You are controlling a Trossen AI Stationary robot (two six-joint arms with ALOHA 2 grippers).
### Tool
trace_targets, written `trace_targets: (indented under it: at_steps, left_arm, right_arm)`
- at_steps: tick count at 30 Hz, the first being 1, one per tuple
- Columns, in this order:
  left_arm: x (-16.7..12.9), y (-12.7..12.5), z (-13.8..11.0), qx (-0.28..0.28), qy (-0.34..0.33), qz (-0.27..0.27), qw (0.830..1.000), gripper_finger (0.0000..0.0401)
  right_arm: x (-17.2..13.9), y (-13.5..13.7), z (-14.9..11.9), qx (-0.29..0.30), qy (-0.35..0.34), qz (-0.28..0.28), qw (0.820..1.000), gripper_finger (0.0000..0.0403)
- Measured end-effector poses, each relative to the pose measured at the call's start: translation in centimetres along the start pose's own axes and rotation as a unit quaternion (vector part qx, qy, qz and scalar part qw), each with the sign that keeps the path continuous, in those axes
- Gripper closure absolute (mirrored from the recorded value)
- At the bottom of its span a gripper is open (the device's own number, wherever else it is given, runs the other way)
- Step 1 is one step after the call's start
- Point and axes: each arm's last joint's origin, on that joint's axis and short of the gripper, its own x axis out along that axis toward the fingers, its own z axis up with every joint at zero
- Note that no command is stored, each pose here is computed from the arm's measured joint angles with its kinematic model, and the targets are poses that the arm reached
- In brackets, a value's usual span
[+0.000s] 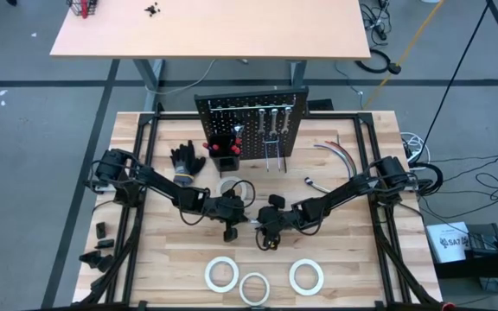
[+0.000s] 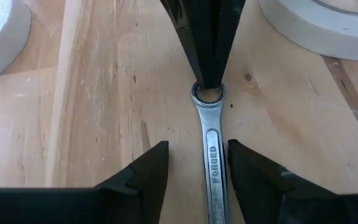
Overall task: Hang tools onto peg board
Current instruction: Hang the silver wrench on the peg board
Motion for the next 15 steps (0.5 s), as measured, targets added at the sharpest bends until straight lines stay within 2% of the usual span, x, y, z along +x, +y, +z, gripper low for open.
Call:
trace_targets:
  at_steps: [10, 15]
  left_arm:
    - [0.0, 0.0, -0.4, -0.002, 0.007, -0.003, 1.0, 0.0401]
    - [-0.2, 0.2, -1.3, -0.026, -0.008, -0.036, 0.999, 0.0401]
  right_arm:
    - [0.0, -0.1, -0.1, 0.006, 0.008, -0.003, 1.0, 0.0243]
    - [-0.1, 0.0, -0.1, 0.009, 0.007, -0.003, 1.0, 0.0243]
